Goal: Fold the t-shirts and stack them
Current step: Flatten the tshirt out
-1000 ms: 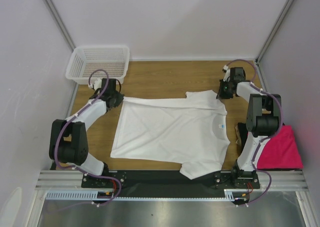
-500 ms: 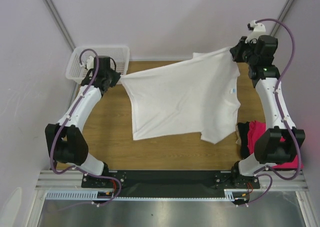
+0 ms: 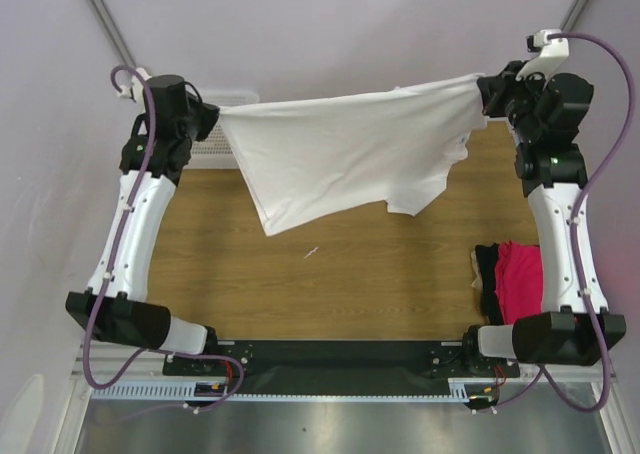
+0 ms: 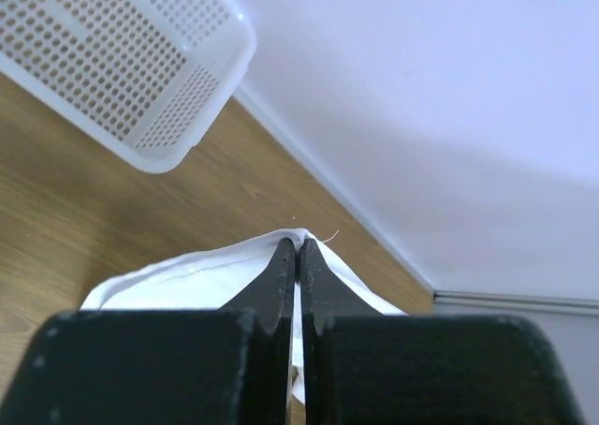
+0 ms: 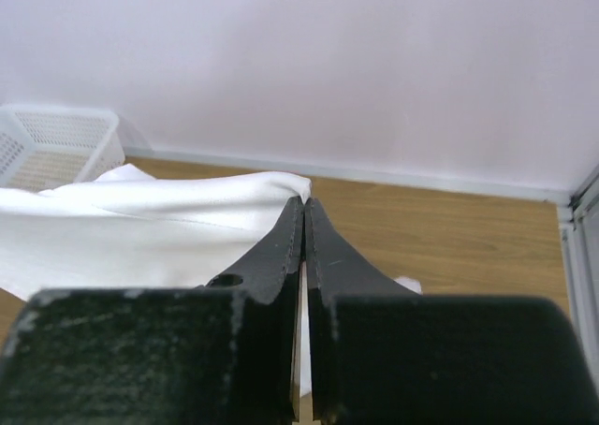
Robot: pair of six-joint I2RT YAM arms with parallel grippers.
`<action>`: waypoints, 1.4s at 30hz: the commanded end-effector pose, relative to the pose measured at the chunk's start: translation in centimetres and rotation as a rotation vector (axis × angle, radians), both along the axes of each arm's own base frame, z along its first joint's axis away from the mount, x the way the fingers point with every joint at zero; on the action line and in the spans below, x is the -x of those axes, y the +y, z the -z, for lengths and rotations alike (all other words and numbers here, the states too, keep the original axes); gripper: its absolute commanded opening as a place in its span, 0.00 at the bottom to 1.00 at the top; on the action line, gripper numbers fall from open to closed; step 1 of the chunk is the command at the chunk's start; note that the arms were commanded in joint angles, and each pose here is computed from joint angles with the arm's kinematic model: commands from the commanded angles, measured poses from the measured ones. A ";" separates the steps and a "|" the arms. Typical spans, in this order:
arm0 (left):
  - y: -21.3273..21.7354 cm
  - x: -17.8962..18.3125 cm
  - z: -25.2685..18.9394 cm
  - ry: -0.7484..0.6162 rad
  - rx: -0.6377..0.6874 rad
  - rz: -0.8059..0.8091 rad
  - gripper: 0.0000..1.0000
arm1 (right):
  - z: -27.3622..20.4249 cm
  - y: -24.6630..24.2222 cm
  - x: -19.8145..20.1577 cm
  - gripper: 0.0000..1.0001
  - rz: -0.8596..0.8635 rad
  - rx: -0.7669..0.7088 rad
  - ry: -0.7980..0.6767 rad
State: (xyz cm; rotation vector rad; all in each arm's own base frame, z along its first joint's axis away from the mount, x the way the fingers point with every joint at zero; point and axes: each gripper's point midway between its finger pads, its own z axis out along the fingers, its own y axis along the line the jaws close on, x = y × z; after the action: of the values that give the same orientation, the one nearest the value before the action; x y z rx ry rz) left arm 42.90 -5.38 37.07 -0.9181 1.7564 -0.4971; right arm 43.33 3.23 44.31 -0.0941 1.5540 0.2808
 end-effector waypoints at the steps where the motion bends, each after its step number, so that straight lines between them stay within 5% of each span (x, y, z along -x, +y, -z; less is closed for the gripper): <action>1: 1.9 3.0 -5.4 -0.109 -0.044 -0.041 0.00 | -6.2 -0.7 3.7 0.00 0.048 -0.015 -0.184; 9: 2.3 6.8 -7.9 -0.097 0.032 -0.031 0.00 | -9.0 -0.4 8.5 0.00 0.069 0.001 -0.251; 27: 3.1 15.6 -6.0 0.075 0.076 -0.047 0.01 | -8.5 0.3 17.0 0.00 0.062 -0.012 -0.243; 42: 4.6 21.3 -8.6 0.035 0.027 -0.093 0.00 | -9.2 -0.2 24.0 0.00 0.094 -0.028 -0.223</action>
State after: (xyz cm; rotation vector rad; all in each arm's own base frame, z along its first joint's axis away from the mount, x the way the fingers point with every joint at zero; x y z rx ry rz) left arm 23.00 -2.21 45.09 -1.0088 1.7715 -0.5140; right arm 20.96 4.26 51.94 -0.0823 1.3650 0.2624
